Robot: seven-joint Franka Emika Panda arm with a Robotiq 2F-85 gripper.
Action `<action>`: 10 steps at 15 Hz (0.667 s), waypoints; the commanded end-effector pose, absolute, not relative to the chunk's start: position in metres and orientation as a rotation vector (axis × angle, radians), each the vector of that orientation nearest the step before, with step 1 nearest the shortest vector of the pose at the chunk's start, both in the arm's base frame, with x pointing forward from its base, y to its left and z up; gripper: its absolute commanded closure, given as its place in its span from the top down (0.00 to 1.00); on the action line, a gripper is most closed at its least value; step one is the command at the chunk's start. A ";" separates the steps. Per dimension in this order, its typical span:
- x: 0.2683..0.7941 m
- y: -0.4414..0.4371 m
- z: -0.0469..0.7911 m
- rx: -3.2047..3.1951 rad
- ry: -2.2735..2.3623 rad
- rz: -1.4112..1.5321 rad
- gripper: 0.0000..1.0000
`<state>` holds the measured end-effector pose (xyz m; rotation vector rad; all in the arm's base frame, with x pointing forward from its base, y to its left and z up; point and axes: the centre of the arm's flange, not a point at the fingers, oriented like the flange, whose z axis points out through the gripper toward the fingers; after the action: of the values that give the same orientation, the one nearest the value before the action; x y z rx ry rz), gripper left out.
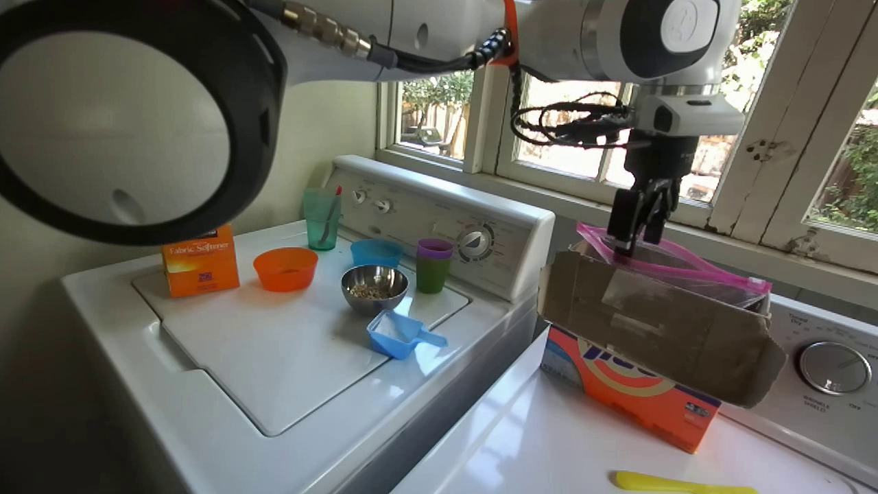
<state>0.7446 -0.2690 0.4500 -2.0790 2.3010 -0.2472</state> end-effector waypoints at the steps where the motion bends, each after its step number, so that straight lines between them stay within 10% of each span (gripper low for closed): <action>1: 0.758 -0.267 0.510 -2.084 2.235 -0.308 1.00; 10: 0.730 -0.256 0.572 -2.088 2.129 -0.397 1.00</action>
<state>0.7251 -0.2511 0.5643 -2.0541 2.1857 -0.4435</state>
